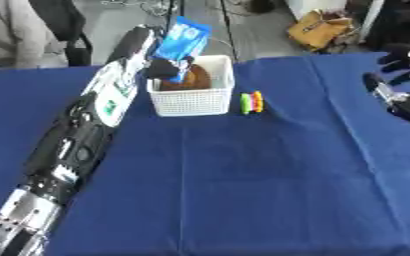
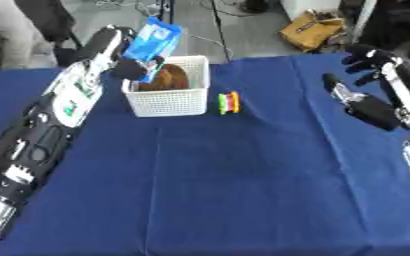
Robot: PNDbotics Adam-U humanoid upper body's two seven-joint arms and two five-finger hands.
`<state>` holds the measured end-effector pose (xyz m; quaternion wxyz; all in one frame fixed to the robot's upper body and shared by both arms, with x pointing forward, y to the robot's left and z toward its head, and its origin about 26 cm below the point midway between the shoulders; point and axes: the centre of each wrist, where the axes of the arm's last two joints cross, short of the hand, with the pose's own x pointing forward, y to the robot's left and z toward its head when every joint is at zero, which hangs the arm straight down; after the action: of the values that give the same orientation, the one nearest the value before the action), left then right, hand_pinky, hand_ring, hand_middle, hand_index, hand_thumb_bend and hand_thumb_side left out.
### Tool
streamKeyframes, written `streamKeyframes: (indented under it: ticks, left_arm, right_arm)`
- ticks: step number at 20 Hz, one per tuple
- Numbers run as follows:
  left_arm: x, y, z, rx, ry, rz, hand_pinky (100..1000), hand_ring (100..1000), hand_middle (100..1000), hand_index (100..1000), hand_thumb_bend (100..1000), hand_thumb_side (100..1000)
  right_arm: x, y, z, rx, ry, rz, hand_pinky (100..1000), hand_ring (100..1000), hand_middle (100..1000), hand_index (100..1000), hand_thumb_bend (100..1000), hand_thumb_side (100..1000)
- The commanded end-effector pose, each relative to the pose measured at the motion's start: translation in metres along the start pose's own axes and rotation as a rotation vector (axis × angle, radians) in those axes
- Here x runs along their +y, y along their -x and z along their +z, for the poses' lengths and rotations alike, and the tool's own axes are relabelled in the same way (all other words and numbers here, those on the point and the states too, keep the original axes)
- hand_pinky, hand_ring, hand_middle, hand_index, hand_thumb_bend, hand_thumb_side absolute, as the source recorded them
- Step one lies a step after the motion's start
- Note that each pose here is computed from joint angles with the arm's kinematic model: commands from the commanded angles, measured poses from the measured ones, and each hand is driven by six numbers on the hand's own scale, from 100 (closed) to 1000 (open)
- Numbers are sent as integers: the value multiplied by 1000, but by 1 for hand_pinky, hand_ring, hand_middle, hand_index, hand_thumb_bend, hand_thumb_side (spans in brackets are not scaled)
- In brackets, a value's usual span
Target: Pick up objects on the table and place them in the box.
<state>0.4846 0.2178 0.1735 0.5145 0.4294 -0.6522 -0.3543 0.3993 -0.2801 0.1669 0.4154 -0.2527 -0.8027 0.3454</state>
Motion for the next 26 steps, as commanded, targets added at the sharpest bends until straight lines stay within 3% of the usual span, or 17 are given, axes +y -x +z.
streamKeyframes:
  ticks: [1, 3, 5, 6, 8, 9, 13, 18, 20, 21, 22, 23, 26]
  left_arm:
    - [14, 2, -9, 24, -90, -28, 484, 521, 239, 734, 500, 479]
    - [12, 5, -10, 34, -117, -33, 484, 521, 239, 734, 499, 480]
    - [20, 5, -12, 38, -205, -15, 484, 534, 309, 753, 516, 577]
    - [21, 6, -12, 43, -258, -5, 546, 615, 459, 786, 616, 643]
    - [19, 7, -13, 34, -297, -22, 644, 759, 681, 830, 683, 758]
    - [19, 8, -13, 23, -308, -39, 681, 800, 747, 846, 708, 778]
    - [20, 11, -14, 2, -331, -87, 752, 889, 856, 875, 777, 826]
    - [17, 15, -13, 11, -327, -126, 759, 897, 868, 880, 768, 823]
    - [18, 17, -12, 14, -331, -124, 749, 887, 858, 868, 743, 816]
    - [19, 18, -12, 13, -338, -113, 714, 852, 820, 844, 687, 819]
    - [22, 18, -12, 8, -342, -94, 714, 852, 820, 844, 687, 819]
    - [25, 22, -11, 7, -350, -81, 689, 835, 795, 831, 606, 844]
    - [40, 28, -3, -28, -375, 91, 662, 822, 774, 823, 544, 883]
  right_arm:
    - [-11, -8, -8, -37, 14, 24, 633, 744, 736, 920, 439, 655]
    - [-12, -9, -9, -41, 14, 25, 633, 744, 736, 920, 439, 655]
    - [-12, -10, -10, -45, 14, 25, 633, 743, 736, 920, 440, 655]
    - [-12, -11, -10, -48, 14, 26, 633, 743, 736, 920, 433, 650]
    - [-13, -11, -10, -50, 12, 28, 633, 743, 736, 920, 440, 655]
    - [-13, -11, -10, -49, 12, 28, 633, 743, 736, 920, 440, 655]
    - [-13, -11, -10, -47, 12, 27, 632, 743, 735, 920, 440, 655]
    - [-13, -10, -9, -44, 11, 26, 632, 743, 735, 921, 440, 655]
    - [-13, -10, -9, -43, 12, 25, 632, 743, 735, 920, 441, 654]
    - [-13, -9, -8, -41, 12, 25, 632, 742, 735, 920, 438, 655]
    - [-13, -9, -8, -39, 13, 26, 632, 742, 735, 920, 438, 655]
    - [-13, -8, -7, -34, 13, 25, 632, 742, 735, 920, 439, 655]
    - [-13, -3, -3, -15, 17, 24, 632, 742, 735, 920, 439, 655]
